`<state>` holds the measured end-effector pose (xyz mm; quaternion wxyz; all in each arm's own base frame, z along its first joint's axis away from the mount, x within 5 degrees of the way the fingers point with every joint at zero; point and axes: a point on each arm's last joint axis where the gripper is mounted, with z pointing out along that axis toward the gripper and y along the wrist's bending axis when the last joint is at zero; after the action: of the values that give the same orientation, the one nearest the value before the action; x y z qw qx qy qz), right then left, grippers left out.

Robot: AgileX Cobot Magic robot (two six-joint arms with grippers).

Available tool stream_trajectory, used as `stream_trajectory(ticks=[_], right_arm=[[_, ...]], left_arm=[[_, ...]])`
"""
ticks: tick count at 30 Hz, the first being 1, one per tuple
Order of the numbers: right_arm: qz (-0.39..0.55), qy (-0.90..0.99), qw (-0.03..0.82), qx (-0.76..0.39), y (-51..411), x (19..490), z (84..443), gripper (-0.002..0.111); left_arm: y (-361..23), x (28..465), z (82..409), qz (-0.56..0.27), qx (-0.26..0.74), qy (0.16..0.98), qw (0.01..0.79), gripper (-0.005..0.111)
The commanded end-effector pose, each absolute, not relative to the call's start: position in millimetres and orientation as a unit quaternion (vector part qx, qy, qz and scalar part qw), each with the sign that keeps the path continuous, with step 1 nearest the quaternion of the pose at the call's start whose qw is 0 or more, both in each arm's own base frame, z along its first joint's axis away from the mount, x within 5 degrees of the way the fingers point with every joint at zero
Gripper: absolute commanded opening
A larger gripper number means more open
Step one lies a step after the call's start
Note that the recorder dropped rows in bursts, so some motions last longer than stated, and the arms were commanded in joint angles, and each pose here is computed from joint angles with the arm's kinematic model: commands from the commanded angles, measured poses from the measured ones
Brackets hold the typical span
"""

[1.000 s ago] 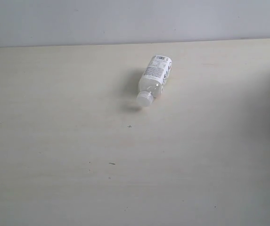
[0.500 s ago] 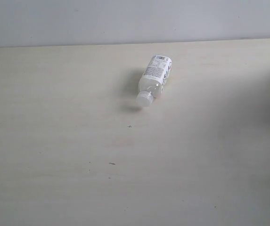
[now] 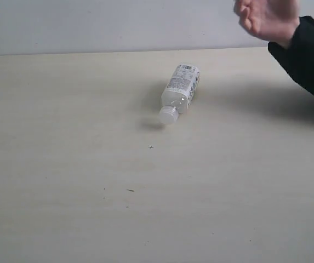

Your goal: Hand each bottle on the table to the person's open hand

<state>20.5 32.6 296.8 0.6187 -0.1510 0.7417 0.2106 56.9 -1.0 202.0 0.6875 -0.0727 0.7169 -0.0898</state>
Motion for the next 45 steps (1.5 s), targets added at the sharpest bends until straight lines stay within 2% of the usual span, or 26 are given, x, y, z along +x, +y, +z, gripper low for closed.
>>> stream_trajectory(ticks=[1,18,21,23,28,33,40,45], right_arm=[[0.209,0.739,0.622,-0.15,32.4,21.0,296.2,0.0],[0.208,0.732,0.633,-0.143,31.4,21.9,298.6,0.0],[0.229,0.725,0.643,-0.094,30.3,31.7,304.9,0.0],[0.226,0.739,0.632,-0.061,32.1,58.4,309.6,0.0],[0.212,0.817,0.533,-0.05,46.4,122.0,309.1,0.0],[0.224,0.865,0.448,-0.034,72.2,221.7,315.9,0.0],[0.268,0.884,0.38,-0.052,115.5,287.8,310.7,0.0],[0.286,0.891,0.353,-0.026,153.8,318.6,283.1,0.0]], left_arm=[[-1.5,56.4,203.2,-0.092,-0.068,0.712,0.693,0.0],[-1.5,56.4,203.2,-0.092,-0.068,0.712,0.693,0.0],[-1.5,56.4,203.2,-0.092,-0.068,0.712,0.693,0.0],[-1.5,56.4,203.2,-0.092,-0.068,0.712,0.693,0.0],[-1.5,56.4,203.2,-0.092,-0.068,0.712,0.693,0.0],[-1.5,56.4,203.2,-0.092,-0.068,0.712,0.693,0.0],[-1.5,56.4,203.2,-0.092,-0.068,0.712,0.693,0.0],[-1.5,56.4,203.2,-0.092,-0.068,0.712,0.693,0.0]])
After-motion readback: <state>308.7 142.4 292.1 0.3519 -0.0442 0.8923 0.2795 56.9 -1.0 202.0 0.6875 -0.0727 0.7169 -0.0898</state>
